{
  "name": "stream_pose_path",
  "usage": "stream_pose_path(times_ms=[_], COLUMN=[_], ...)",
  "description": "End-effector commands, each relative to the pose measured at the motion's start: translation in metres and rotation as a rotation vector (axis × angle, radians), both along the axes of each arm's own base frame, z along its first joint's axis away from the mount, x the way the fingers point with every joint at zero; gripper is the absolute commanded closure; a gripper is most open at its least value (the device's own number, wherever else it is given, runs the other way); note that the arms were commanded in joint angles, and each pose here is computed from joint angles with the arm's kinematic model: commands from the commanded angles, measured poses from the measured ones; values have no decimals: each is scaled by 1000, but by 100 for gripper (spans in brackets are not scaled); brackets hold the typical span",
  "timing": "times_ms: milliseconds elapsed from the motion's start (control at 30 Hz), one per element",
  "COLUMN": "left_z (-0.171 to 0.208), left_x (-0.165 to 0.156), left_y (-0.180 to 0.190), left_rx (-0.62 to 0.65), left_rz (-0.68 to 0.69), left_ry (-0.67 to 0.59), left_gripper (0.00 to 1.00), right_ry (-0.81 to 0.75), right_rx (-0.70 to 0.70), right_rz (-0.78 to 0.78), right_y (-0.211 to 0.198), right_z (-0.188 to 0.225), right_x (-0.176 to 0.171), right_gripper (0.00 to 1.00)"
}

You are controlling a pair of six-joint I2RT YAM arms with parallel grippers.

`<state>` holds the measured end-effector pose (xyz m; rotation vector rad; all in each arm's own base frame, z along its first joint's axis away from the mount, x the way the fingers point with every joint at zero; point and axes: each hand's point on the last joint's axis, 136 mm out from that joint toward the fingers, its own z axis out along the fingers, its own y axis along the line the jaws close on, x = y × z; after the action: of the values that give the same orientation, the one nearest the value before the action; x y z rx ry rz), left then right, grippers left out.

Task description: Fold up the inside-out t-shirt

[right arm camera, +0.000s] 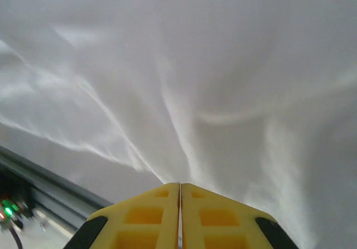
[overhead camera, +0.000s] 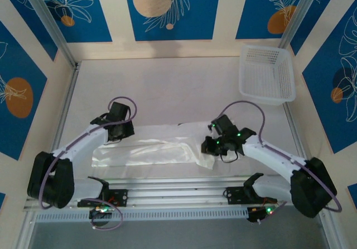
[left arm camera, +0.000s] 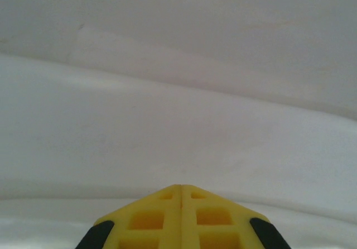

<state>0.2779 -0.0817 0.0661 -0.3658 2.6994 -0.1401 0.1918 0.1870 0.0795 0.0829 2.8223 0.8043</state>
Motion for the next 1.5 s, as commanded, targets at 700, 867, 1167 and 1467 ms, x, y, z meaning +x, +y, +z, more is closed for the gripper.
stream_pose_path(times_ms=[700, 867, 1167, 1467], left_z=[-76, -46, 41, 131], left_x=[171, 264, 317, 194], left_y=[-51, -82, -102, -69], left_rx=[48, 10, -71, -255], left_rz=[60, 27, -22, -28], left_ry=[161, 21, -180, -307], left_gripper=[100, 100, 100, 69], right_ry=[239, 307, 219, -34], right_rx=[-163, -79, -57, 6], right_rz=[-3, 150, 428, 232], right_y=[2, 83, 195, 122], right_z=[-66, -64, -34, 5], right_x=[58, 22, -13, 29], right_gripper=[100, 100, 100, 79])
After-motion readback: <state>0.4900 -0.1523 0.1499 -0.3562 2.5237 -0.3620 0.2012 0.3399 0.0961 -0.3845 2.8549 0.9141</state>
